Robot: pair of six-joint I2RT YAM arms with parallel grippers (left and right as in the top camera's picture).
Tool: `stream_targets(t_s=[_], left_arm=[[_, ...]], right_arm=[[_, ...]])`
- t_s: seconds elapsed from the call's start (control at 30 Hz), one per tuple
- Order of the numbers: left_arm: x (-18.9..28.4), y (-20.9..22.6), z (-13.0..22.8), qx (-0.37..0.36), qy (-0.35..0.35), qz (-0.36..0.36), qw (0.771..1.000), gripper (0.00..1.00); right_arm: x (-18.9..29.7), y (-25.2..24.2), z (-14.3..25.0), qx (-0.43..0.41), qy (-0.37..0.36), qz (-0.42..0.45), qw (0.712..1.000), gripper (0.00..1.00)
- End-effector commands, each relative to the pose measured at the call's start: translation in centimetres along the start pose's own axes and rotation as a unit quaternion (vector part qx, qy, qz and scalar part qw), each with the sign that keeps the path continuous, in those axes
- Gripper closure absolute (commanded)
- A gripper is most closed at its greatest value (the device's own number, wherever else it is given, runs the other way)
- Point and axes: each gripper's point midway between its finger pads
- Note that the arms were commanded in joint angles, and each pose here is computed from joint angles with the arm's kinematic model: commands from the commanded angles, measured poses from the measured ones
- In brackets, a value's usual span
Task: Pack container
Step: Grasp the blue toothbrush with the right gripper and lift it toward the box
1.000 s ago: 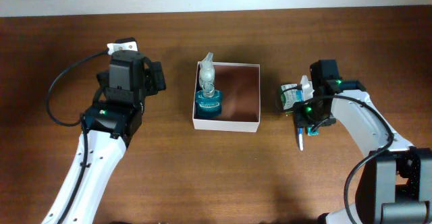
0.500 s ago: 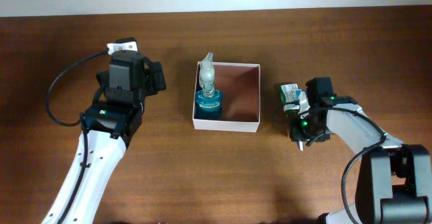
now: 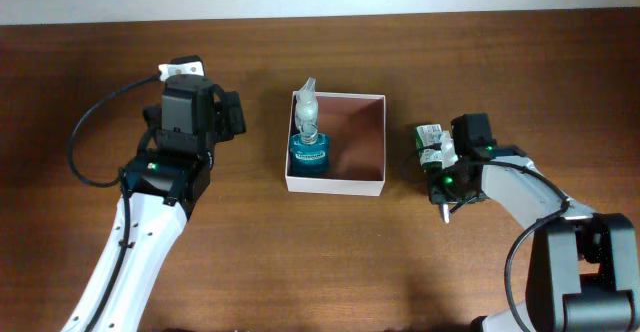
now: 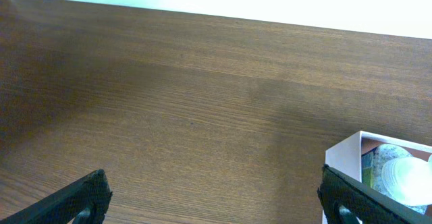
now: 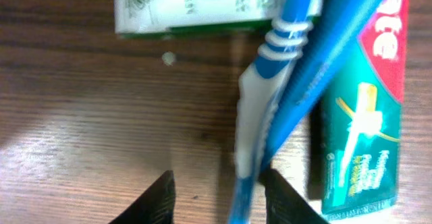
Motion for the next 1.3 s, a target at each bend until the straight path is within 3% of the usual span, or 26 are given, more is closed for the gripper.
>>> stream_targets(t_s=[0.0, 0.4, 0.6, 0.73, 0.87, 1.1, 1.27], left_arm=[[0.4, 0.3, -0.7, 0.002, -0.01, -0.005, 1.0, 0.01], [0.4, 0.3, -0.7, 0.002, -0.01, -0.005, 1.0, 0.01], [0.4, 0.3, -0.7, 0.002, -0.01, -0.005, 1.0, 0.01], [0.4, 0.3, -0.7, 0.002, -0.01, -0.005, 1.0, 0.01], [0.4, 0.3, -0.7, 0.002, -0.01, -0.005, 1.0, 0.0], [0.4, 0.3, -0.7, 0.002, -0.01, -0.005, 1.0, 0.01], [0.4, 0.3, -0.7, 0.002, -0.01, -0.005, 1.0, 0.01]], right_arm=[[-0.5, 1.0, 0.6, 0.024, 0.008, -0.003, 1.0, 0.73], [-0.5, 0.1, 0.7, 0.025, 0.008, 0.035, 0.999, 0.74], [-0.5, 0.1, 0.6, 0.026, 0.007, 0.035, 0.999, 0.9], [-0.5, 0.1, 0.6, 0.026, 0.007, 0.036, 0.999, 0.96], [-0.1, 0.2, 0.2, 0.026, 0.005, 0.035, 0.999, 0.96], [5.3, 1.4, -2.2, 0.032, -0.023, 0.031, 0.999, 0.96], [13.7, 5.8, -4.5, 0.071, -0.104, 0.005, 0.992, 0.96]])
Point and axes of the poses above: each gripper's point midway between its finger pads, its own x axis back along the fingers, its own y axis along the line the jaws close on, z = x × y, and after that the axes turned 3 degrees about -x, right-handed
